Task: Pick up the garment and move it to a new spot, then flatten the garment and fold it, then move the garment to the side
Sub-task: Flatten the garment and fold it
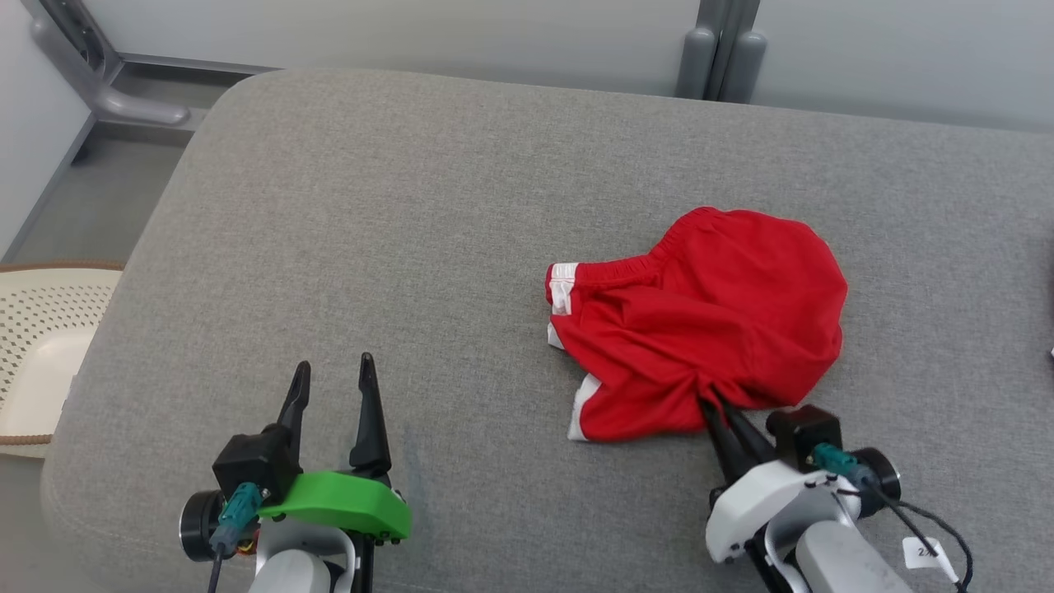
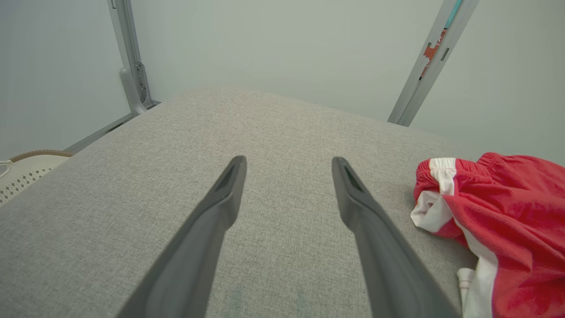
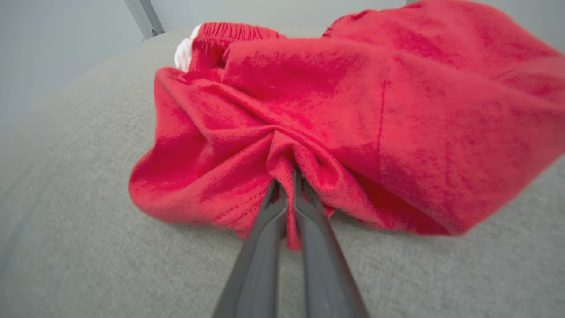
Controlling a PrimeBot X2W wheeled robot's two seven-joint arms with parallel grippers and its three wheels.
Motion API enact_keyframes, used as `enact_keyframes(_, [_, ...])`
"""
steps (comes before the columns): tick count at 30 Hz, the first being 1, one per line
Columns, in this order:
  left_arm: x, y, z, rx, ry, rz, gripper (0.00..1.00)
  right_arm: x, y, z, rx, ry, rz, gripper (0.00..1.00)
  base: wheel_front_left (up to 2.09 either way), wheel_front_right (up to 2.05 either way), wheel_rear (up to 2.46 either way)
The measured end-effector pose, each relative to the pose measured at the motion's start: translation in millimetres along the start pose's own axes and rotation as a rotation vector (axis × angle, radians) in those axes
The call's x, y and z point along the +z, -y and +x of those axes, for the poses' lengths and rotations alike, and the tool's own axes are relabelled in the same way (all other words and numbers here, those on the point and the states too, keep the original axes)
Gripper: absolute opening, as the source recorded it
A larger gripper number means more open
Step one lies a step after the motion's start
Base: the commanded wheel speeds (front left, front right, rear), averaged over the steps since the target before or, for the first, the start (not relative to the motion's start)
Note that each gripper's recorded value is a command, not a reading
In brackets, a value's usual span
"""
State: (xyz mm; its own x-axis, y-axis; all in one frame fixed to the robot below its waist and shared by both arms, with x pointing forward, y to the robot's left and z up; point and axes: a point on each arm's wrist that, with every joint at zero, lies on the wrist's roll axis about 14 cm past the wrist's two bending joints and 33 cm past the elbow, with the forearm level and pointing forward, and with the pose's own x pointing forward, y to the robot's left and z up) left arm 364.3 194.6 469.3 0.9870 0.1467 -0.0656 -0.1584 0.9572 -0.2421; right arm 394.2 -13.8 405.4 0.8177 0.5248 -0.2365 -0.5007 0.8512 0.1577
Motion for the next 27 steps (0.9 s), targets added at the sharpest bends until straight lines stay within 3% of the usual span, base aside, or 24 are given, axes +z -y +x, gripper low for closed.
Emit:
enact_keyframes(5, [2.3,0.8,3.1,0.0,0.008,-0.003,1.0,58.1,39.1,8.5,-0.104,0.168,-0.028,0.0,0.0,0.0,0.0])
enact_keyframes(9, [-0.1,6.2,4.5,-0.015,0.001,-0.007,1.0,82.0,80.2,7.4,-0.191,0.197,-0.076,0.0,0.0,0.0,0.0])
enact_keyframes(14, [-2.1,15.6,10.4,-0.045,-0.007,-0.009,1.0,86.3,141.0,10.2,-0.285,0.113,-0.158,0.0,0.0,0.0,0.0])
enact_keyframes(22, [-7.0,14.0,19.9,-0.041,-0.022,0.005,1.0,71.8,192.6,29.9,-0.34,-0.033,-0.214,0.0,0.0,0.0,0.0])
enact_keyframes(23, [-8.9,12.6,20.1,-0.036,-0.028,0.006,1.0,68.9,194.0,33.0,-0.34,-0.044,-0.211,0.28,0.0,0.0,0.0])
enact_keyframes(24, [-10.4,11.4,20.4,-0.032,-0.032,0.007,1.0,66.6,193.8,35.8,-0.337,-0.05,-0.209,0.71,0.0,0.0,0.0])
enact_keyframes(25, [-11.3,10.9,20.6,-0.031,-0.035,0.009,1.0,67.5,192.5,37.3,-0.334,-0.034,-0.205,1.0,0.0,0.0,0.0])
enact_keyframes(27, [-11.5,12.5,20.9,-0.036,-0.035,0.009,1.0,75.0,190.2,38.0,-0.332,0.016,-0.203,1.0,0.0,0.0,0.0])
